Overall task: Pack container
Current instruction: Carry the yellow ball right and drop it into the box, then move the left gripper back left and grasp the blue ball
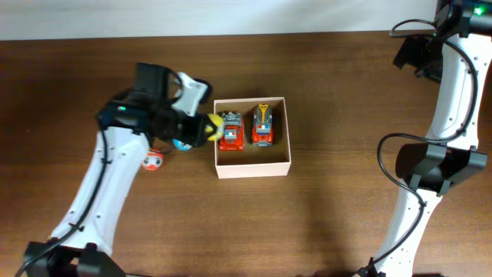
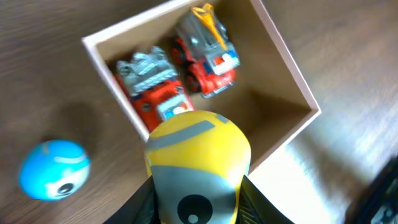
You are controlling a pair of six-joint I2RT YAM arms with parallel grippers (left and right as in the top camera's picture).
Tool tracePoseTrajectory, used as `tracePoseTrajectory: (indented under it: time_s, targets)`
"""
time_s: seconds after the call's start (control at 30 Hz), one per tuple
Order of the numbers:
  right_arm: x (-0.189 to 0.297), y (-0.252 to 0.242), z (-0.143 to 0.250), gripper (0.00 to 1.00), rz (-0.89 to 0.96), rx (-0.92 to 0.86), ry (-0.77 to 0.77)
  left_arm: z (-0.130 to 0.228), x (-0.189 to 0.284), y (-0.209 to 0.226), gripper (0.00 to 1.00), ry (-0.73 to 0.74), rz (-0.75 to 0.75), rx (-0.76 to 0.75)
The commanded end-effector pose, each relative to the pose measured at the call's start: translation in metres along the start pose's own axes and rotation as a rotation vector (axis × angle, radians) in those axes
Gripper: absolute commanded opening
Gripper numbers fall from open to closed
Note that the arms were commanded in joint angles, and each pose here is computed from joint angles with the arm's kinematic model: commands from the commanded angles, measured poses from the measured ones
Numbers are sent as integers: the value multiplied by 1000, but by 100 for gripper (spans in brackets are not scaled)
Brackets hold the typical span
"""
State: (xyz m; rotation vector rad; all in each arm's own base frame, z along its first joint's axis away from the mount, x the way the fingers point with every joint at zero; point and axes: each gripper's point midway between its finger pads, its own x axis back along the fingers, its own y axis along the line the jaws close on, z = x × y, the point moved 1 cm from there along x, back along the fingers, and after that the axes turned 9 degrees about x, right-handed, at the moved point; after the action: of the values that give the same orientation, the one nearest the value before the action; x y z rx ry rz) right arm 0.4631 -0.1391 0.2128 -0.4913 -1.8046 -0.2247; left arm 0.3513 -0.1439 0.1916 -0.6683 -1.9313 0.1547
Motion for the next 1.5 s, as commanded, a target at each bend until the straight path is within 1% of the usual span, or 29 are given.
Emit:
tracePoseTrajectory:
  time_s: [0.0, 0.2, 0.4, 0.57, 0.73, 0.77, 0.9, 0.97, 1.0, 1.13, 1.3, 1.4, 1.47]
  targets:
    - [21, -5, -2, 99, -6, -19, -47, 1, -5, -2, 33, 18, -78, -77]
    - [21, -5, -2, 99, -6, -19, -47, 9, -27, -4, 33, 82, -80, -87]
    - [21, -5, -2, 99, -6, -19, -47, 26, -58, 5, 33, 188, -75, -58]
    - [21, -5, -2, 99, -6, -19, -47, 34, -70, 11, 33, 236, -75, -39]
    - [21, -5, -2, 99, -6, -19, -47, 36, -72, 12, 33, 246, -75, -37]
    - [21, -5, -2, 99, -6, -19, -47, 36, -72, 12, 34, 247, -75, -36]
    - [21, -5, -2, 99, -6, -19, -47, 37, -72, 12, 57, 249, -75, -35]
    - [21, -5, -2, 99, -6, -19, -47, 36, -72, 12, 61, 245, -75, -37]
    - [21, -5, -2, 99, -6, -19, -47, 35, -72, 12, 61, 242, -75, -38]
    - [21, -5, -2, 99, -6, -19, -47, 28, -70, 11, 61, 222, -76, -43]
    - [21, -5, -2, 99, -6, -19, -47, -3, -51, 15, 60, 135, -105, -22]
    - [21, -5, -2, 99, -6, -19, -47, -26, -28, 31, 60, 53, -206, 40]
    - [21, -5, -2, 99, -6, -19, -47, -33, -17, 44, 60, 22, -283, 75]
